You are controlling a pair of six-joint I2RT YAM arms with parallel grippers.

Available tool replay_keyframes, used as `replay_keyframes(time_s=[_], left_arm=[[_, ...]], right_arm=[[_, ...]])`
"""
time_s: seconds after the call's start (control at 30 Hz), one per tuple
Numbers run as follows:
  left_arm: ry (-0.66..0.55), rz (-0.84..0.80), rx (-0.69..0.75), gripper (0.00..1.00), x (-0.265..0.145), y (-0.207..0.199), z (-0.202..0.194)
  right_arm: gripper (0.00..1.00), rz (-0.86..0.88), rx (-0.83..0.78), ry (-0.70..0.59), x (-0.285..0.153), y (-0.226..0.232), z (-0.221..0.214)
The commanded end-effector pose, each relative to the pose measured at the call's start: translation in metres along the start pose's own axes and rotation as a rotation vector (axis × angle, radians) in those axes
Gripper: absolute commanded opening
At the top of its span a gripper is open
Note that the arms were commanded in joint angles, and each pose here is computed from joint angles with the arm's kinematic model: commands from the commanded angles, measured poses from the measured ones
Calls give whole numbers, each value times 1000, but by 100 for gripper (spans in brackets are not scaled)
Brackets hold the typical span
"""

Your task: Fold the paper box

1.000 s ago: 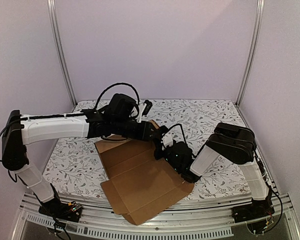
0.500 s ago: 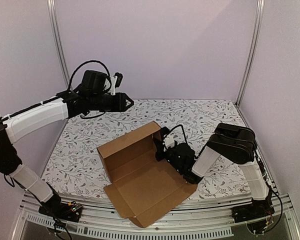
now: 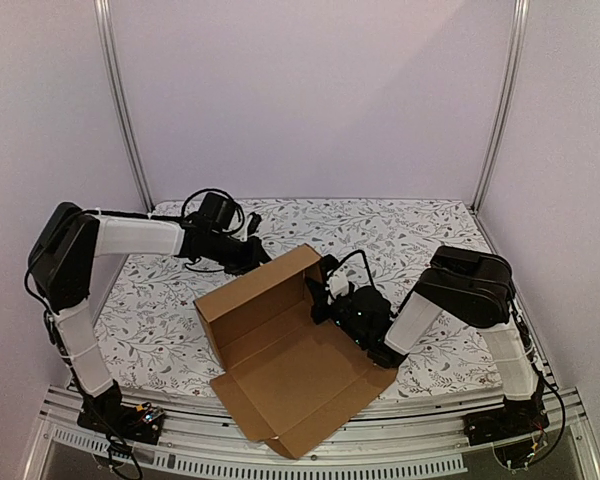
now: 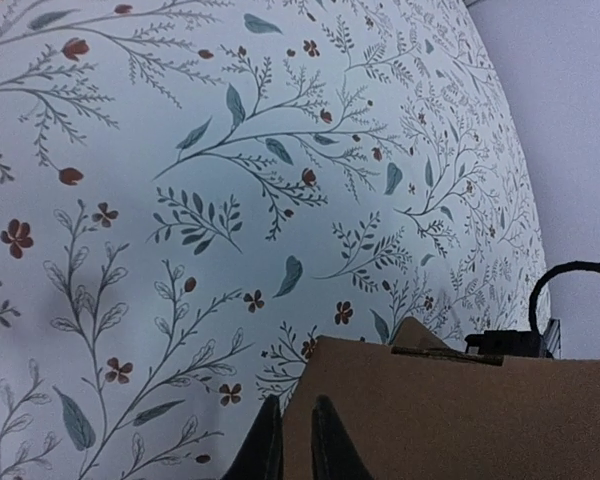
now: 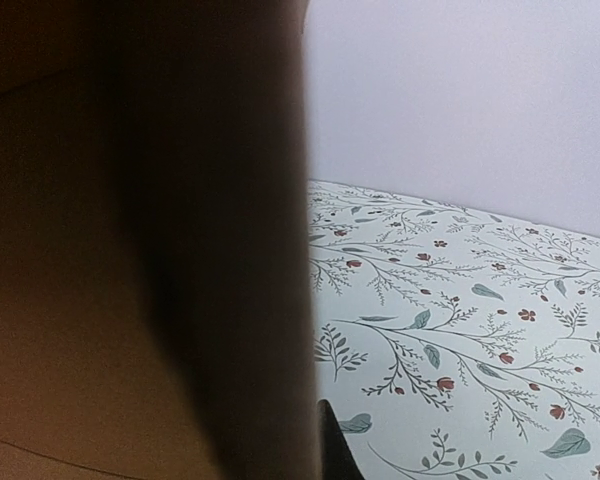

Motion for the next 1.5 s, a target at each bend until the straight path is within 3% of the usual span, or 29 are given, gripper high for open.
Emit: replay_keyframes(time_s=[0.0, 0.17, 0.7, 1.23, 1.47], left_arm=[[72, -155, -12, 11, 16, -12, -8], [146, -218, -4, 10, 30, -21, -23], [212, -389, 84, 8, 49, -60, -44], [187, -325, 50, 8, 52, -49, -42], [102, -247, 25, 19, 30, -35, -20]], right_arm=[[0, 13, 4, -17, -1, 2, 5], [0, 10, 5, -15, 1, 2, 3], [0, 12, -4, -1, -1, 6, -3], [0, 23, -7, -2, -3, 8, -2], [5, 5, -18, 1, -6, 5, 0]])
Point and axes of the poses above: each gripper's point midway between its finger pads, its own x axis out along the fingers, its own y axis along the line the jaws close on, z = x × y, the point moved 7 cm from there along -x, back along the fingers, and after that the axes turned 10 degrees about -x, right-handed, at the moved point
